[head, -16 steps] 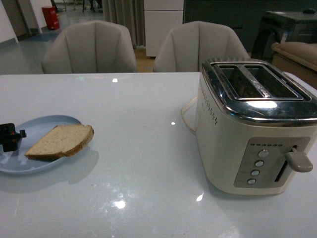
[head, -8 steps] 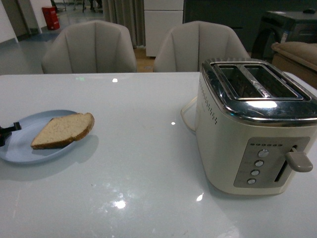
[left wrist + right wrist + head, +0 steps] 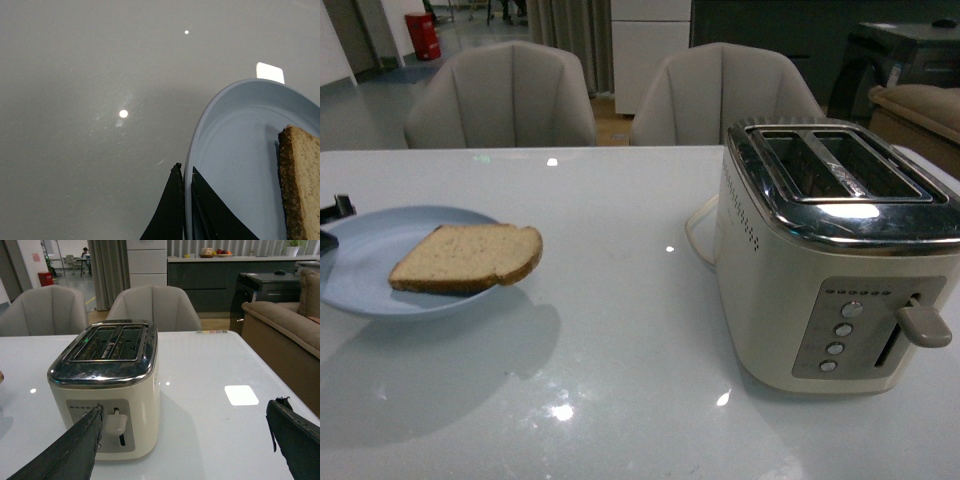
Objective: Left arm holds plate, right arm toasts bread
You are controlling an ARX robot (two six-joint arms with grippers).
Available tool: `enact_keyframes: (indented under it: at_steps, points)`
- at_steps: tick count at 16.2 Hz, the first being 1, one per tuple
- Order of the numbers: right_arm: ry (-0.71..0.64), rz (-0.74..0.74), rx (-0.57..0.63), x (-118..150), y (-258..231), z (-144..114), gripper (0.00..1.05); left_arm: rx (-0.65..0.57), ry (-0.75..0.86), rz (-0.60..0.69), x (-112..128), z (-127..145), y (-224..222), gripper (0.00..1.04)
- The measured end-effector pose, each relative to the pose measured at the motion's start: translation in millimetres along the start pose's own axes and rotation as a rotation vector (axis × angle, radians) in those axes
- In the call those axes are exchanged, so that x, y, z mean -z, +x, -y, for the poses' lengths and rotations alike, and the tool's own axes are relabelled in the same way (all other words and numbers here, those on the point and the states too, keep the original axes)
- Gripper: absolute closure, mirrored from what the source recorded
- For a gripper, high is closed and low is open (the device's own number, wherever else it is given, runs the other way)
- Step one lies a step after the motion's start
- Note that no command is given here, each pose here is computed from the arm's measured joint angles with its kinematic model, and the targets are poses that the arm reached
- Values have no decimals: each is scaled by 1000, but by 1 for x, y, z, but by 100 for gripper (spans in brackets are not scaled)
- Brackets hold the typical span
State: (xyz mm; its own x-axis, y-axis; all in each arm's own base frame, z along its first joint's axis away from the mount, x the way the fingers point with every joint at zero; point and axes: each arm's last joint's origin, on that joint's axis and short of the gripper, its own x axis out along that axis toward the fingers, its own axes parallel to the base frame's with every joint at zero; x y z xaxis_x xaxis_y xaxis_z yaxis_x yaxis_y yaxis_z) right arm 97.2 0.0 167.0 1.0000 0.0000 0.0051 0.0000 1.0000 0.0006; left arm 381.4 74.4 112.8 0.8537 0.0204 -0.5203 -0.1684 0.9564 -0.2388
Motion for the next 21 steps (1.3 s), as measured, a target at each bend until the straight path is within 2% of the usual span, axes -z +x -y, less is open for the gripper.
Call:
enact_keyframes:
  at_steps: [5,9,11,14,19,21]
  points:
    - [0,0,0,0,0,0,6,107,-44,35,-37,72,-68,102]
    - [0,0,0,0,0,0,6,221,-104,39,-57,123,-115,102]
    - [0,0,0,0,0,0,6,253,-116,34,-61,142,-124,102]
    - [0,0,0,0,0,0,6,263,-117,-9,-56,156,-122,102]
    - [0,0,0,0,0,0,6,246,-129,-53,-50,152,-107,102]
    - [0,0,0,0,0,0,6,256,-117,-40,-56,149,-103,102]
